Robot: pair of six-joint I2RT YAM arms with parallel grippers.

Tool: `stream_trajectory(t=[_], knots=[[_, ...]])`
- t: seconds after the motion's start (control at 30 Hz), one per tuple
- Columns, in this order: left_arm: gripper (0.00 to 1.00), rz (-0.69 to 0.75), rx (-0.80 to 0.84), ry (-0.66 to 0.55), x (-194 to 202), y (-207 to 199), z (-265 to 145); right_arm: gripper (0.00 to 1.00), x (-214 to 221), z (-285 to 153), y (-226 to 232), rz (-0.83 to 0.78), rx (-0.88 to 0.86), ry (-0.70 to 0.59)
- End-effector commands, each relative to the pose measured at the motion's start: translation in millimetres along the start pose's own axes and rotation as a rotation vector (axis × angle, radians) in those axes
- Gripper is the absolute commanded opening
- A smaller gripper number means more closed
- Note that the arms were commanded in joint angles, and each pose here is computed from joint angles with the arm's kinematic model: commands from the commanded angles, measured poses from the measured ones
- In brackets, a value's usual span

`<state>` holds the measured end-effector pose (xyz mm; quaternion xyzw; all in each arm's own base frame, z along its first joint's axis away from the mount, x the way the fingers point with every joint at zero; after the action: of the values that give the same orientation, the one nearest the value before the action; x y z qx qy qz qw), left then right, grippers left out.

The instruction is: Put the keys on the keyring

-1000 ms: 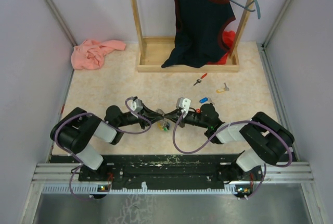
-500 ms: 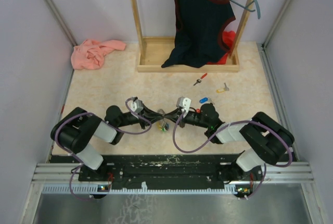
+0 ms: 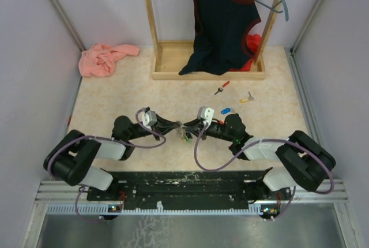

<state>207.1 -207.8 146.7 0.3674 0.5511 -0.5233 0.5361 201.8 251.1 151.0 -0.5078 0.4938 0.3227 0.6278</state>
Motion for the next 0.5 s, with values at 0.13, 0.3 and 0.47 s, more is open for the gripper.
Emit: stream_trajectory(t=[0.13,0.3,0.47], knots=[[0.00,0.126,-0.086,0.158,-10,10,8,0.27,-10,-10,-16,-0.118,0.047,0.127],[0.00,0.160,-0.073,0.165,-13,9,12,0.31,-17,-10,-22,-0.151,0.070,0.123],[0.00,0.157,-0.053,0.186,-11,8,14,0.32,-19,-6,-25,-0.183,0.042,0.127]])
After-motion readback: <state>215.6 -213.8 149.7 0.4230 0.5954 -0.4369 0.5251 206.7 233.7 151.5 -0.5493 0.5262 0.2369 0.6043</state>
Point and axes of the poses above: each gripper's point midway between its finger pads, its own z axis out along the fingers, its own y axis along the line the jaws close on, x = y × z, the point moved 7 cm from there along -z, back along the fingers, and after that the axes turned 13 degrees about -z, right-handed, at the moved point
